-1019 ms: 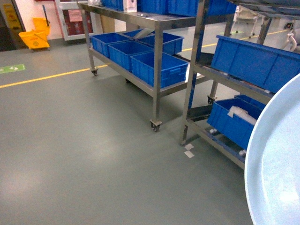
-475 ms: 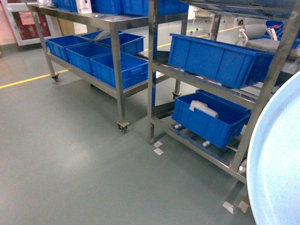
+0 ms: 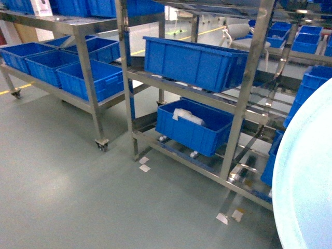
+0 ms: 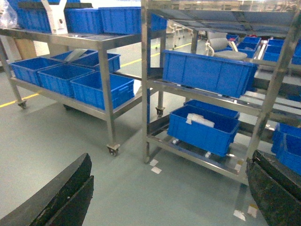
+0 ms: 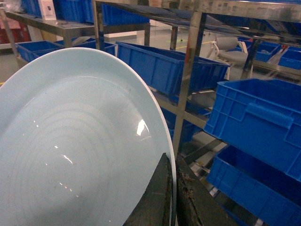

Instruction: Place blue tray on left shelf second layer neatly

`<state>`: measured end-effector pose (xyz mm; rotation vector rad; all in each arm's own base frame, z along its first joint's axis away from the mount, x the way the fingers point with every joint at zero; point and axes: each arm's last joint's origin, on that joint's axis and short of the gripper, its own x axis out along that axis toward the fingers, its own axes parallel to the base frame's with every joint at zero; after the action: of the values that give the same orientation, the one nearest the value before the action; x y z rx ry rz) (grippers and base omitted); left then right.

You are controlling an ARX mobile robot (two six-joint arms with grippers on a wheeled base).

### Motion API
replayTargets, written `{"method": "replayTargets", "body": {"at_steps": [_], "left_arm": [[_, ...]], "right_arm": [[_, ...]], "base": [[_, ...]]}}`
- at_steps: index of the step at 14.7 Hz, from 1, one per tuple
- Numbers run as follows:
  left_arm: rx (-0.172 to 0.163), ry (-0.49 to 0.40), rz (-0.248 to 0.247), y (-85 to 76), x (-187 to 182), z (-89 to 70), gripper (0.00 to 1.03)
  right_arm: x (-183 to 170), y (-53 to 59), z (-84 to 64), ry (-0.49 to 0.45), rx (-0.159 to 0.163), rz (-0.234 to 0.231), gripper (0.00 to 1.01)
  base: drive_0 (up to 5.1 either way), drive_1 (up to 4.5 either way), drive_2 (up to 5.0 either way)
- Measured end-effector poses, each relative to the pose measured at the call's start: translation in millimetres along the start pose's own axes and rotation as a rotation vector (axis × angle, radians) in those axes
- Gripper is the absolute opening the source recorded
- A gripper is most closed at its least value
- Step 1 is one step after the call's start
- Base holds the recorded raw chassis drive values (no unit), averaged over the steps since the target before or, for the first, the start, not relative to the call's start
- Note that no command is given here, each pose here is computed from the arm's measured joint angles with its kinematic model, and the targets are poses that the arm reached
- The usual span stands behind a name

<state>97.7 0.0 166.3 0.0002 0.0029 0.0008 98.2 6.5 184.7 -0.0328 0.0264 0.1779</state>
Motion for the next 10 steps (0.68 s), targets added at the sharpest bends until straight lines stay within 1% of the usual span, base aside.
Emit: {"method": "replayTargets", "body": {"at_steps": [10], "left_arm": [[0.0, 0.0, 0.0, 0.0, 0.0, 0.0, 0.98]], "right_arm": [[0.0, 0.0, 0.0, 0.0, 0.0, 0.0, 0.02]], "base": [[-1.6, -1.64, -1.6]]}}
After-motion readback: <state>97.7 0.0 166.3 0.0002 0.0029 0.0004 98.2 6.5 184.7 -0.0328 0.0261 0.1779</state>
